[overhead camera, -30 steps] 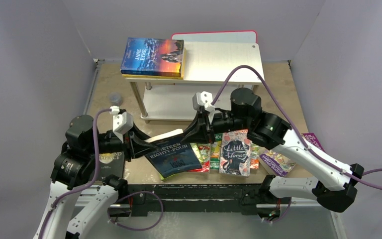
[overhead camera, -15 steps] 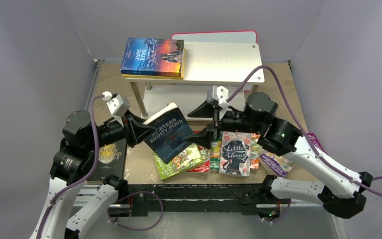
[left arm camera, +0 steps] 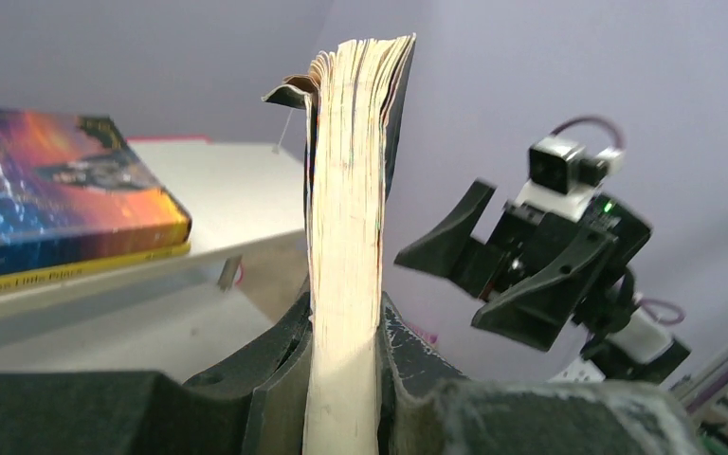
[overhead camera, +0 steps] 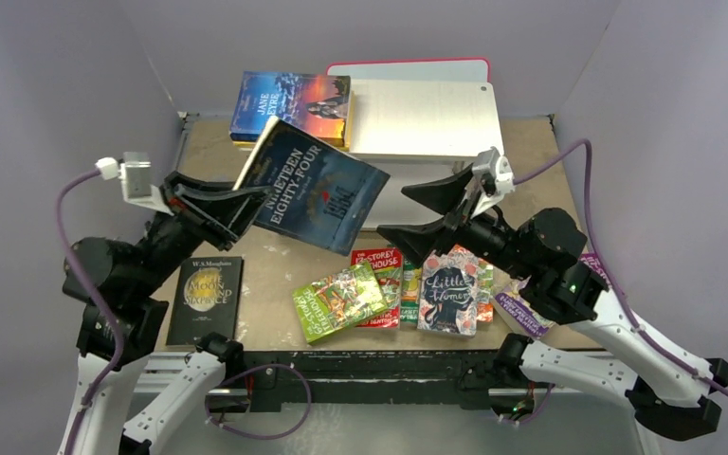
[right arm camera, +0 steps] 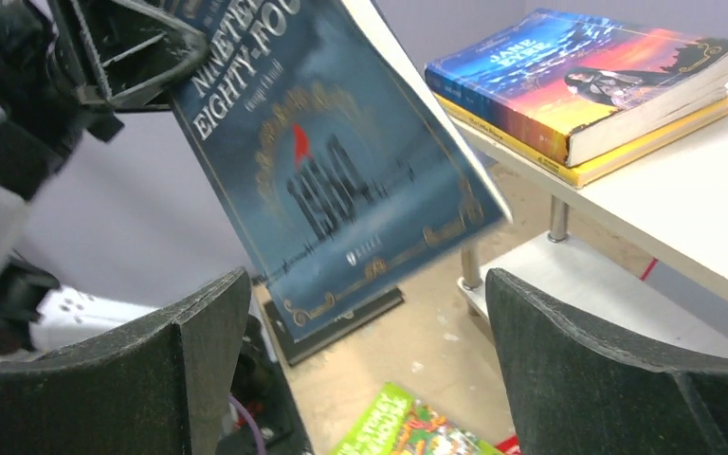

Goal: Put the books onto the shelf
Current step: Pick up the book from the center of the board.

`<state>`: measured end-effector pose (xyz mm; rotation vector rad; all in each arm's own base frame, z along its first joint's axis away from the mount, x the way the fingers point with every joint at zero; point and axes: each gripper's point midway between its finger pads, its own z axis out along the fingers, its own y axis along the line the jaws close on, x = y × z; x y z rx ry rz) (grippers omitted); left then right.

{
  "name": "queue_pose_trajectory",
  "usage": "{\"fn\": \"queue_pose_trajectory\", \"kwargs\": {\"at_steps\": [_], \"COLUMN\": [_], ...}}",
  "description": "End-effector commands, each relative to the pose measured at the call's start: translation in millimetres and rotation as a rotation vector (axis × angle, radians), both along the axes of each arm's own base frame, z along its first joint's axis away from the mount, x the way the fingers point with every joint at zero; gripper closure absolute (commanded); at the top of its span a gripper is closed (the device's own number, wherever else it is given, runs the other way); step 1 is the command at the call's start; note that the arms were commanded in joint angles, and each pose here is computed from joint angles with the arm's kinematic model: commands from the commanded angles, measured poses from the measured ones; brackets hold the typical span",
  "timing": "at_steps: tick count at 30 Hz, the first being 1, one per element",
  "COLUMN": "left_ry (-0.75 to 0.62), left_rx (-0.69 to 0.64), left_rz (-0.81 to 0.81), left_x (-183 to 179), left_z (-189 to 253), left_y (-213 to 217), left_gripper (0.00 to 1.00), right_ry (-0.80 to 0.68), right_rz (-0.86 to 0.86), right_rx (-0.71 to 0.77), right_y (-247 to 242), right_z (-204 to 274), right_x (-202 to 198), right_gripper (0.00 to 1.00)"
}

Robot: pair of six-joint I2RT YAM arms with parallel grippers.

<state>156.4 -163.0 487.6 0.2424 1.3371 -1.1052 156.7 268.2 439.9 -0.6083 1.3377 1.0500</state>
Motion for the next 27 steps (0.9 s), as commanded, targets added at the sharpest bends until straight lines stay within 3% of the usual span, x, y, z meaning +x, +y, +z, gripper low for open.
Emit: {"fn": "queue_pose_trajectory", "kwargs": {"at_steps": [1,8,19,27], "left_ry": [-0.25,-0.265,-0.209,-0.201], "left_rx": [-0.354,-0.547,-0.685,-0.71], "left_rz": [0.035,-0.019,0.001,-0.014], "left_x": [-39,-33,-11,-5], "left_z": [111,138,141,140], "left_y": [34,39,48,46], "left_gripper": [1.0,1.0,1.0,1.0], "right_ry": [0.117,0.235,0.28,0.392], "right_rz": [-0.046,0.052,0.191,0.213], "right_rx": [0.238,0.39,0.507,0.58], "right_y": [-10,8,27,30], "right_z": [37,64,109,111], "right_x": [5,2,-2,11], "right_gripper": [0.05,0.02,0.04,0.24]}}
